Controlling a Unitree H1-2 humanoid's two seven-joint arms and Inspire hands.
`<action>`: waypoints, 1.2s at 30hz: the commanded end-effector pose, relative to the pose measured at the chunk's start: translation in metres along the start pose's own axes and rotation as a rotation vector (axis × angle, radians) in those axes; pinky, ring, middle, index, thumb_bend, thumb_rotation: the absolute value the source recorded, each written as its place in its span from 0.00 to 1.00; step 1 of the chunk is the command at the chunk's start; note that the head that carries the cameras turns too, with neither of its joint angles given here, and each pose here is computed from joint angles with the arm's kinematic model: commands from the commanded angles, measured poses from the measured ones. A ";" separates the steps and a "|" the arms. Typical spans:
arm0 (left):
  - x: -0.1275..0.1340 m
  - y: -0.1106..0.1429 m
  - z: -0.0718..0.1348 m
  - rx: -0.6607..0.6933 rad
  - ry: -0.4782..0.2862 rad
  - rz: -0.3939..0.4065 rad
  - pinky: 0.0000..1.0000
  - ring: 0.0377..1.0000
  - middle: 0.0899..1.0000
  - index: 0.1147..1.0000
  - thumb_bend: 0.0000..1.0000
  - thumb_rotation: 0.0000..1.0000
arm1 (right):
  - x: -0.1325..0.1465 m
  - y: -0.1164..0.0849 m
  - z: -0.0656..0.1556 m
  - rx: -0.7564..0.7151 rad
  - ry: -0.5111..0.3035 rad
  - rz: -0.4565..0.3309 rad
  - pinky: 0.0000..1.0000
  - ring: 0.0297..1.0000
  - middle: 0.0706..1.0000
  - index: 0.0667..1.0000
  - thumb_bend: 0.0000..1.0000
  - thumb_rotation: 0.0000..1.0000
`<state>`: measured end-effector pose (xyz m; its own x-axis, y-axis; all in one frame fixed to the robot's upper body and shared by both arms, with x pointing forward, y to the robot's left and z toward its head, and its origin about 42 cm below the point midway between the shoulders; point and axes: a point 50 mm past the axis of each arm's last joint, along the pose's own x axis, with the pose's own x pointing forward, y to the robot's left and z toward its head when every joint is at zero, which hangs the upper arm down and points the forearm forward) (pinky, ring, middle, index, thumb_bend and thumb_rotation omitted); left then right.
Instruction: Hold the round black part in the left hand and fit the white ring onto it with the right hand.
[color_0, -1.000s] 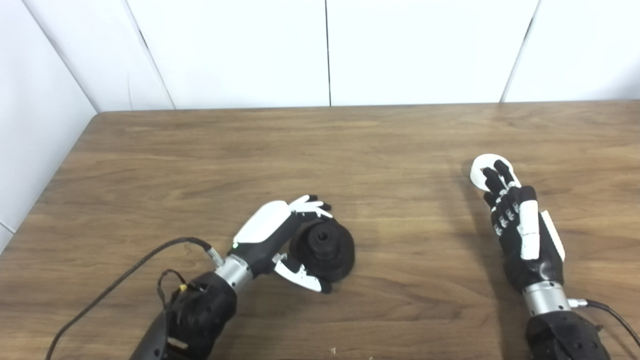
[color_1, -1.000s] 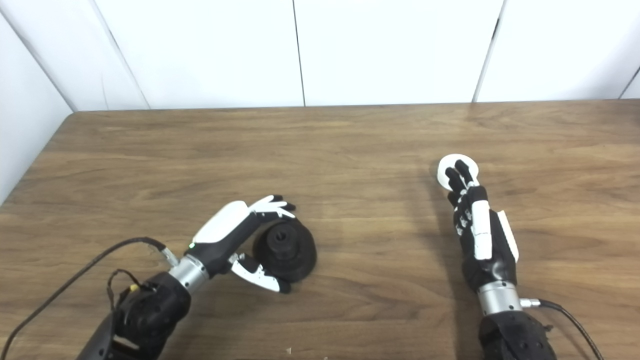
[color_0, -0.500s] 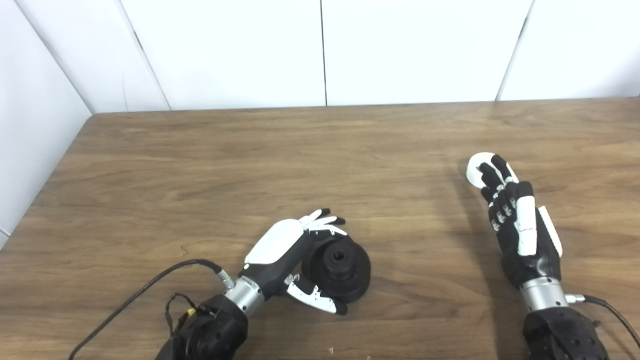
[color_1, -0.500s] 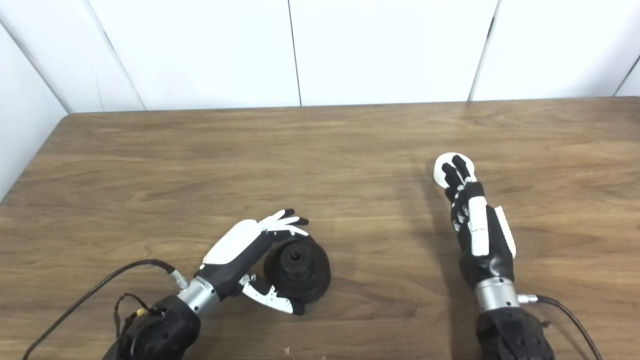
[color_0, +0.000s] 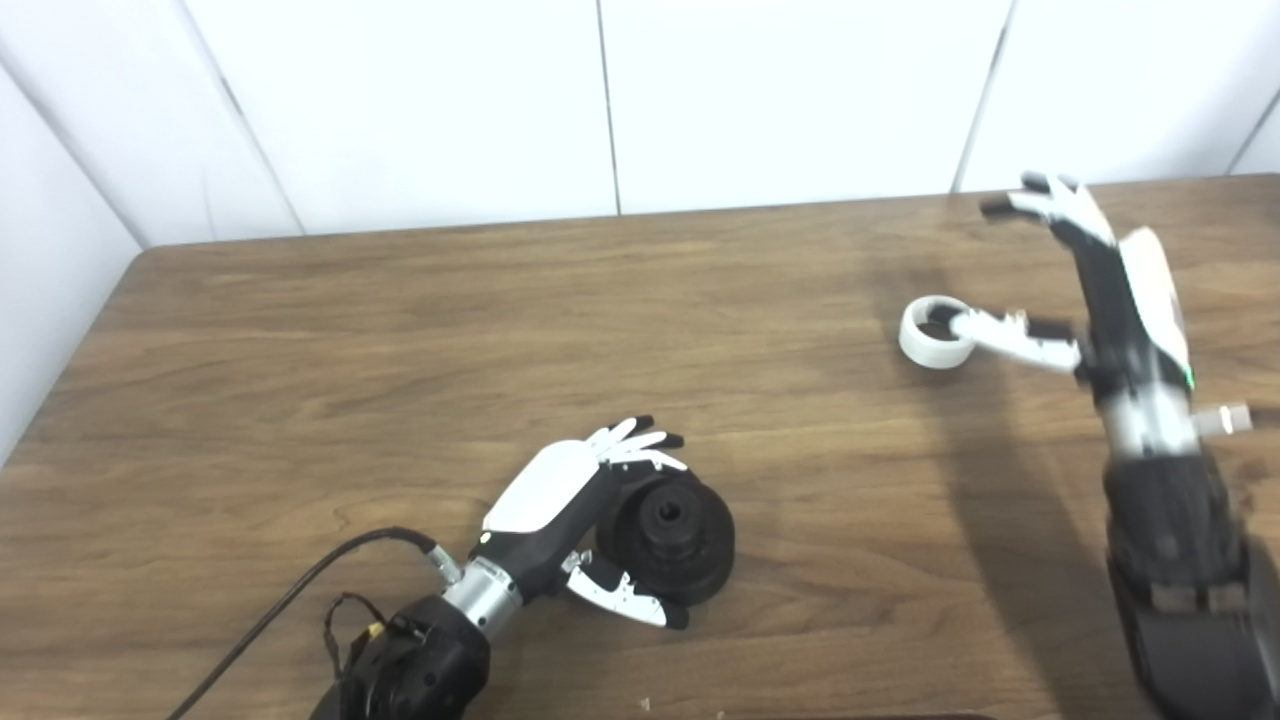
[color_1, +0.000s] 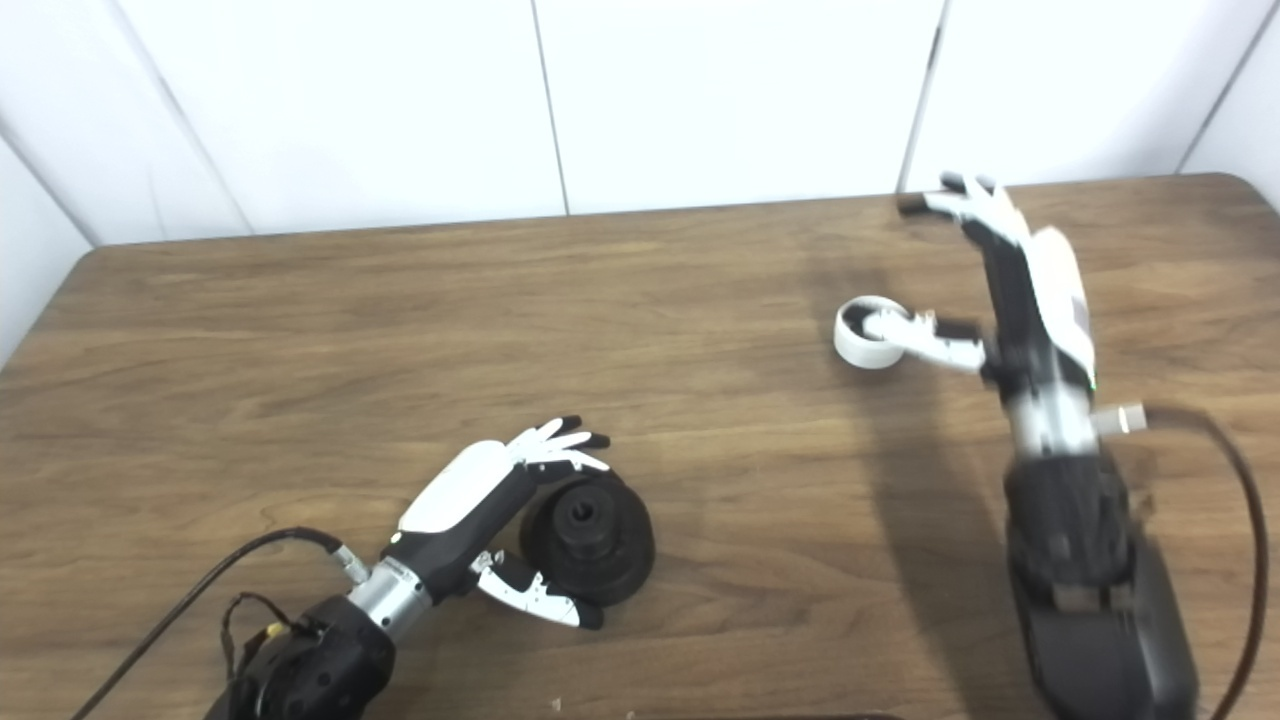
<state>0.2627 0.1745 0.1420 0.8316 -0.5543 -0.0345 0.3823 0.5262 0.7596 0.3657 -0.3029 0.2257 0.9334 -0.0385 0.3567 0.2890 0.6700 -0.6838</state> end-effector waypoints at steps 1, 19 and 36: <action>0.002 0.003 -0.003 0.034 -0.007 0.003 0.97 0.99 0.90 0.56 0.86 0.22 | 0.017 0.001 -0.001 -0.038 -0.016 0.017 1.00 0.99 0.90 0.67 0.92 0.27; 0.003 0.002 -0.004 0.020 0.009 0.014 0.96 0.99 0.90 0.56 0.87 0.21 | 0.046 0.026 -0.053 -0.193 0.141 0.223 1.00 1.00 0.93 0.64 1.00 0.31; 0.004 0.002 -0.005 0.012 0.009 0.018 0.94 0.99 0.90 0.56 0.87 0.23 | 0.042 0.025 -0.061 -0.180 0.156 0.234 1.00 1.00 0.93 0.60 0.93 0.26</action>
<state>0.2641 0.1745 0.1384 0.8372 -0.5458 -0.0348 0.3813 0.5369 0.7526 0.4131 -0.3279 0.1608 0.9996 -0.0263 0.0034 0.0172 0.5436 -0.8392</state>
